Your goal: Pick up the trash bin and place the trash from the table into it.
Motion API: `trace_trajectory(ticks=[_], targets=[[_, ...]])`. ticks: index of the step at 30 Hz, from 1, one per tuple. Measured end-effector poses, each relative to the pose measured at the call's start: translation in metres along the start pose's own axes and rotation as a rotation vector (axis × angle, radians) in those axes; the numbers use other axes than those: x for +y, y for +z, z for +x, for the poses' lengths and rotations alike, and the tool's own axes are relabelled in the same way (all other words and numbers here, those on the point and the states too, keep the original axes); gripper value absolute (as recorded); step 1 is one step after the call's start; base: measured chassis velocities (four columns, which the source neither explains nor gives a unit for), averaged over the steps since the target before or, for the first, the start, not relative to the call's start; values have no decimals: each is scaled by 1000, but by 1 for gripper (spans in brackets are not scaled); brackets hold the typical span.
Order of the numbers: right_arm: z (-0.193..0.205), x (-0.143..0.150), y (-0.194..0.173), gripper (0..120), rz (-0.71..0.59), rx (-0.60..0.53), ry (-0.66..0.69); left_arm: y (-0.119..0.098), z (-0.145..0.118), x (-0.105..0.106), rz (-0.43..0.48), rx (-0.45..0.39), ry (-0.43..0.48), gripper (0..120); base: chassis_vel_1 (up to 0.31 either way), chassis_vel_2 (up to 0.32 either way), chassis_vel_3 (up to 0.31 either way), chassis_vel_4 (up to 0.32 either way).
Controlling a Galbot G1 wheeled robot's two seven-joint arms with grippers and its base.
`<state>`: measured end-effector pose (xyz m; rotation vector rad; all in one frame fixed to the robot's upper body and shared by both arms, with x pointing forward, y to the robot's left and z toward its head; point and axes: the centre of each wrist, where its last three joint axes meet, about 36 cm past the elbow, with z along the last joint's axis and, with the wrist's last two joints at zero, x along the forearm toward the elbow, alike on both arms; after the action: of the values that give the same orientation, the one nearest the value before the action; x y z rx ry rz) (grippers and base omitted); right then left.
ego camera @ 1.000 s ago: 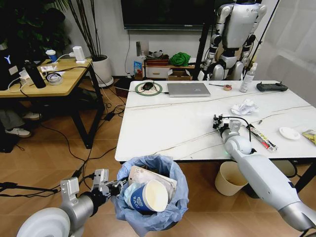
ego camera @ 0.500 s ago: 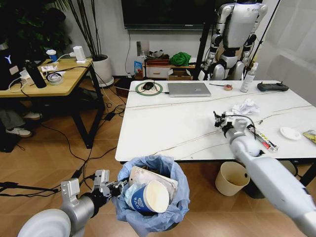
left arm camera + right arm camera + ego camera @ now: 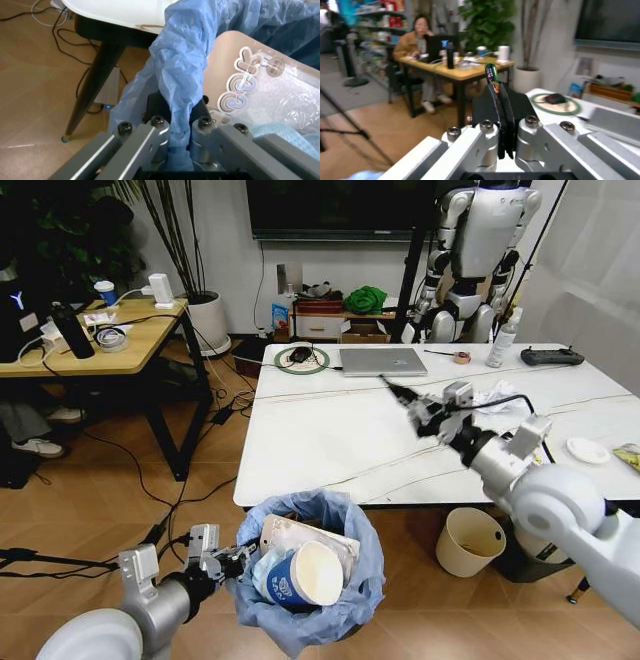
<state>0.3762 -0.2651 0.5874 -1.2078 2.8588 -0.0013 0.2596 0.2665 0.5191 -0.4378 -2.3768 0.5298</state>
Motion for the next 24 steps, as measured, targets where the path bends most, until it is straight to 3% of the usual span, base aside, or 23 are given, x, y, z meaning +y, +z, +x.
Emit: trace_trajectory(ticks=[9,24], targets=[[26,38,2,0,31,154,-144,-2,0,-2,-6,-3,7,0,0,0,0,0],[41,50,23,0,45,254,-233,-4,-1,-2,-6,-12,12,0,0,0,0,0]])
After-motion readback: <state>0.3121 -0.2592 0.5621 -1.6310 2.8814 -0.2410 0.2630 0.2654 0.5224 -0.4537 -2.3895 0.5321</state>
